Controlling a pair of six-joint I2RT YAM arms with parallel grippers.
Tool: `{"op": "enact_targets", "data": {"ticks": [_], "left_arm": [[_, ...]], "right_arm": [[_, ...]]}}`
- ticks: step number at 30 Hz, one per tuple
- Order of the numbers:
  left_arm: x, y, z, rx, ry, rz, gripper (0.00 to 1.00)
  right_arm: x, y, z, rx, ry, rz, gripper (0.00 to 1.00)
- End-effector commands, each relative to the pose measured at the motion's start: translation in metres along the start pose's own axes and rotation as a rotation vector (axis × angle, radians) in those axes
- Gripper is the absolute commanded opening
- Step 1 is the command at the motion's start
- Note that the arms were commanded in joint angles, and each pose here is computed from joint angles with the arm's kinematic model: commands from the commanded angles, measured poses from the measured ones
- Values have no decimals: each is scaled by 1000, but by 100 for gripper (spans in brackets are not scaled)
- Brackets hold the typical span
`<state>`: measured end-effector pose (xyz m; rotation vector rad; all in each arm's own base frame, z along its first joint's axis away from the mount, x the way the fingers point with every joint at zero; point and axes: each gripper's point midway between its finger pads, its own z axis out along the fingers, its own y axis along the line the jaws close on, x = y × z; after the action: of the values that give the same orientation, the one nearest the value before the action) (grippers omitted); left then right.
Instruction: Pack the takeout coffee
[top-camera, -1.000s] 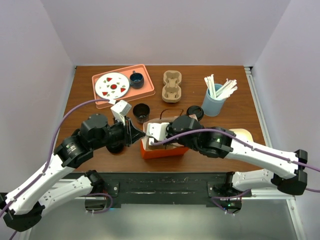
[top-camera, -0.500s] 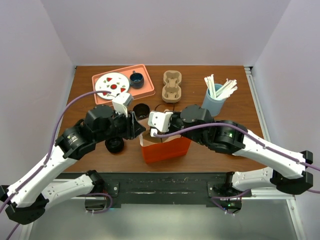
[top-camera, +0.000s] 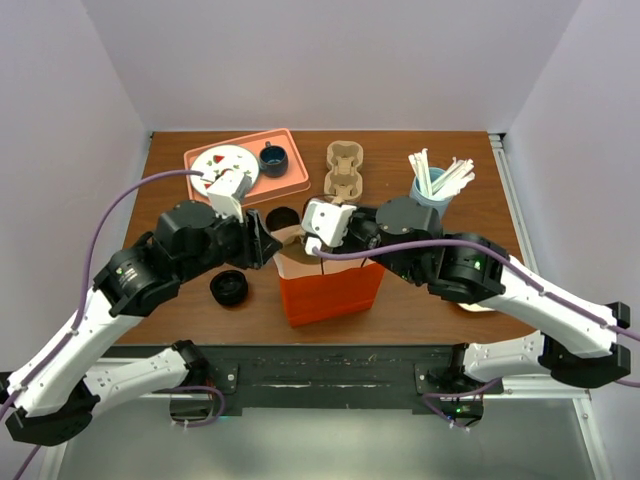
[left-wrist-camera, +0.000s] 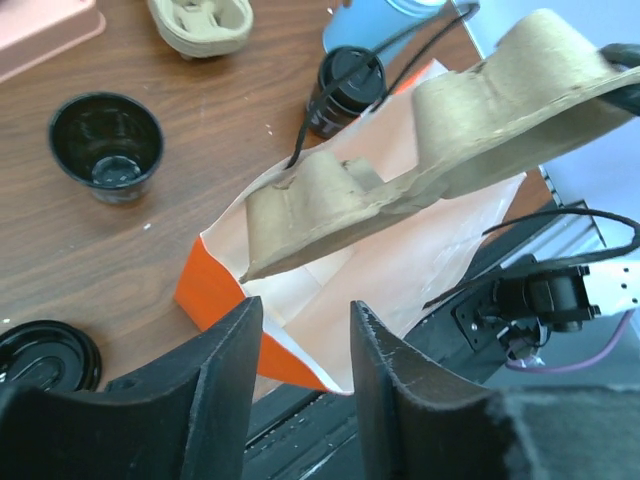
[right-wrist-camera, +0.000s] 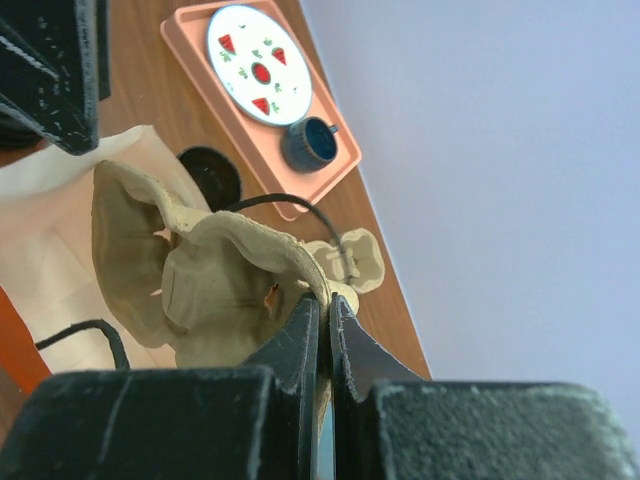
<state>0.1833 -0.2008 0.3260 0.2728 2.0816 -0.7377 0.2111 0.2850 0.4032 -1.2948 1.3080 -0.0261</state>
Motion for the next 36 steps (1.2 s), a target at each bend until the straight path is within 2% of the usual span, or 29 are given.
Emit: {"op": "enact_targets", "data": {"ticks": [1, 8, 19, 28, 36], "left_arm": [[-27, 1, -14, -43, -82, -26, 48], [-39, 6, -24, -85, -123, -36, 54], [-58, 8, -40, -109, -183, -38, 58], [-62, 11, -47, -128, -201, -56, 58], [-76, 19, -73, -159, -285, -106, 60]], "right_arm": [[-22, -43, -19, 125, -52, 58, 0], [-24, -54, -33, 154, -69, 103, 0], [-26, -74, -54, 234, -92, 336, 0], [-34, -70, -61, 203, -133, 520, 0], [-39, -50, -55, 127, -138, 684, 0]]}}
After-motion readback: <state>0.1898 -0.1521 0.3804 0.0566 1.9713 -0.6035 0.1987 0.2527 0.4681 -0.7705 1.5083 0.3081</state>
